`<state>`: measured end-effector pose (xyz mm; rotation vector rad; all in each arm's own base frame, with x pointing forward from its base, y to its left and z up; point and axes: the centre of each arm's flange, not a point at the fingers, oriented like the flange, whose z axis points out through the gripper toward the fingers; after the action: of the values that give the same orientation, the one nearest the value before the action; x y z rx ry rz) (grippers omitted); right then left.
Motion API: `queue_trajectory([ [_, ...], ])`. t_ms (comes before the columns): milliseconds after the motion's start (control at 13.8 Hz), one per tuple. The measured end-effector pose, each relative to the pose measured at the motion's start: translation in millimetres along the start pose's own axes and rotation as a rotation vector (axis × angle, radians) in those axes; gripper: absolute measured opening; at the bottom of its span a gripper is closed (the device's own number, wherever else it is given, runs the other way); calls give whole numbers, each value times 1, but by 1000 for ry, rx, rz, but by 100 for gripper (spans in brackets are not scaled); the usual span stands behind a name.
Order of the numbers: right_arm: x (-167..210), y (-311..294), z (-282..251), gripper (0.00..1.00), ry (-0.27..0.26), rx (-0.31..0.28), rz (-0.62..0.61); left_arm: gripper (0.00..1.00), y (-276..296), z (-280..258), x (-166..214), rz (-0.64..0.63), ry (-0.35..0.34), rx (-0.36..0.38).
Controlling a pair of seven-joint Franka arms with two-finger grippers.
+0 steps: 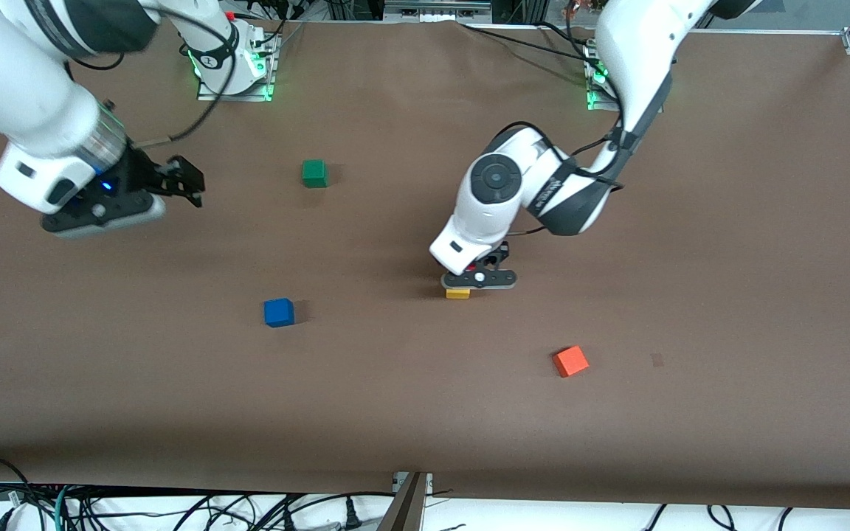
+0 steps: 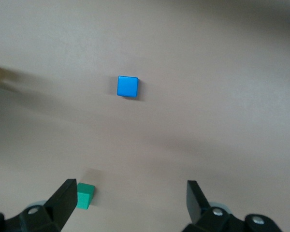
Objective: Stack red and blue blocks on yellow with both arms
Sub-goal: 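Lower the red cube onto yellow while the right gripper reaches blue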
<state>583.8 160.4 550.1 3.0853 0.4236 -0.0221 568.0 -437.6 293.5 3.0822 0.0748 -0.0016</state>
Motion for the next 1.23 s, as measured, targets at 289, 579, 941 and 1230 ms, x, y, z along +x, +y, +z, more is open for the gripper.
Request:
queue_trajectory([
  [289, 21, -18, 50, 100, -62, -18, -23, 56, 9, 19, 0, 34, 7, 27],
  [579, 51, -22, 121, 100, -79, 17, -4, 56, 14, 32, -4, 53, 4, 45],
  [941, 81, -27, 212, 100, -63, 29, 15, 56, 12, 36, -2, 51, 1, 50],
  [1230, 92, -32, 262, 100, -47, 81, 57, 56, 10, 36, 1, 47, 5, 53],
])
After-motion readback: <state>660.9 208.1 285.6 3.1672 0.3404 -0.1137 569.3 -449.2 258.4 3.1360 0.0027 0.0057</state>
